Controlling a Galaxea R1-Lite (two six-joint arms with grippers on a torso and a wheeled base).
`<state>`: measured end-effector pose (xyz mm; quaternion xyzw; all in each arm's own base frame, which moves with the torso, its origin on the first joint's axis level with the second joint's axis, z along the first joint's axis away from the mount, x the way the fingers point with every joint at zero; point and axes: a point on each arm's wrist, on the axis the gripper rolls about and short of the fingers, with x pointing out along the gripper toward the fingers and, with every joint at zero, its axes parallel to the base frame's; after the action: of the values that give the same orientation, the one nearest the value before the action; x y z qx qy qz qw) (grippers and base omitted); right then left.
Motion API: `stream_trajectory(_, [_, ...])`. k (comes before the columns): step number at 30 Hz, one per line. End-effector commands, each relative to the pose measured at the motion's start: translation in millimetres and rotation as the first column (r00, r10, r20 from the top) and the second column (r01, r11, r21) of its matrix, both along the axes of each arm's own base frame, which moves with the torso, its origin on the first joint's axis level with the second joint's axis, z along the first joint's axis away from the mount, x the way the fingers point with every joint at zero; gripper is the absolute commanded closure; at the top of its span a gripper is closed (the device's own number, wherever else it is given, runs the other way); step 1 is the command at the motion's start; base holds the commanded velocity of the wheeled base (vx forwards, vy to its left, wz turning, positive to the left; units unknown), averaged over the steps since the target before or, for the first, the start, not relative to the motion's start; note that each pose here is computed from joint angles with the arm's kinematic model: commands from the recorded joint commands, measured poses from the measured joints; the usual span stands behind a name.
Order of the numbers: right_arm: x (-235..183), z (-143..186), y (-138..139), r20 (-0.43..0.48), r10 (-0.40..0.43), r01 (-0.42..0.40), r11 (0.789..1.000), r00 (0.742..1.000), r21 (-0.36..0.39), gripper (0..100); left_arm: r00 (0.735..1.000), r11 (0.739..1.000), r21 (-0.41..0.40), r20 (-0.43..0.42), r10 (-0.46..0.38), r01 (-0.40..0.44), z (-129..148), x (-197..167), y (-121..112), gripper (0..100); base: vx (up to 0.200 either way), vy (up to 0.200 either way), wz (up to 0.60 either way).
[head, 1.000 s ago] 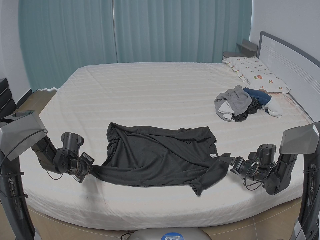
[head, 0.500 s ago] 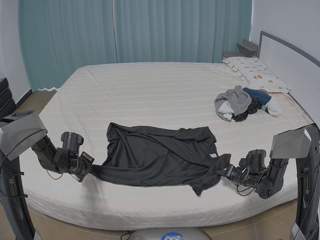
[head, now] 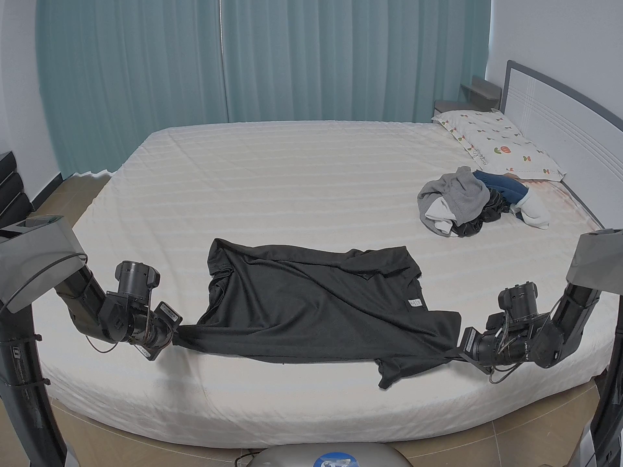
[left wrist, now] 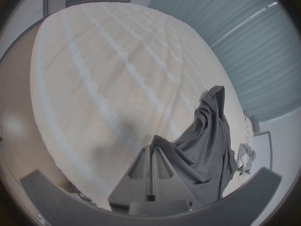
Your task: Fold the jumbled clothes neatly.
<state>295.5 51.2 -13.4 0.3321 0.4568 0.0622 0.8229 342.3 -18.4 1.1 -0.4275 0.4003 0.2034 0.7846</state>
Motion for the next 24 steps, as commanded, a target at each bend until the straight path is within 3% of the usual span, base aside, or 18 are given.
stream_trajectory(1, [-17,65,-9,0.076,0.068,-0.064,0.997,0.995,-0.053,100,0.993,0.991,0.063,-0.024,-0.116,0.117,11,-23,-7,100,0.0,0.0,0.0])
stream_trajectory(2, [-17,65,-9,0.076,0.068,-0.064,0.997,0.995,-0.053,100,0.993,0.991,0.063,-0.024,-0.116,0.117,11,-23,-7,100,0.0,0.0,0.0])
stream_trajectory(3, [-23,68,-11,0.056,0.117,-0.111,0.989,0.992,-0.099,100,0.984,0.982,0.083,-0.068,-0.166,0.172,8,-32,-13,100,0.0,0.0,0.0])
stream_trajectory(7, [-28,64,-15,0.023,0.144,-0.139,0.981,0.989,-0.138,100,0.941,0.944,0.132,-0.199,-0.275,0.304,7,-51,-17,100,0.0,0.0,0.0])
stream_trajectory(10, [-32,63,-15,-0.016,0.166,-0.166,0.974,0.986,-0.153,100,0.928,0.935,0.136,-0.229,-0.293,0.329,9,-55,-17,100,0.0,0.0,0.0])
stream_trajectory(14, [-44,65,-17,-0.116,0.247,-0.267,0.942,0.962,-0.203,100,0.91,0.921,0.143,-0.269,-0.315,0.361,7,-61,-16,100,0.0,0.0,0.0])
stream_trajectory(19, [-50,69,-17,-0.149,0.265,-0.292,0.934,0.953,-0.208,100,0.872,0.891,0.152,-0.329,-0.363,0.429,5,-72,-15,100,0.0,0.0,0.0])
stream_trajectory(24, [-50,56,-17,-0.223,0.291,-0.341,0.91,0.93,-0.236,100,0.838,0.873,0.138,-0.383,-0.388,0.467,2,-77,-19,100,0.0,0.0,0.0])
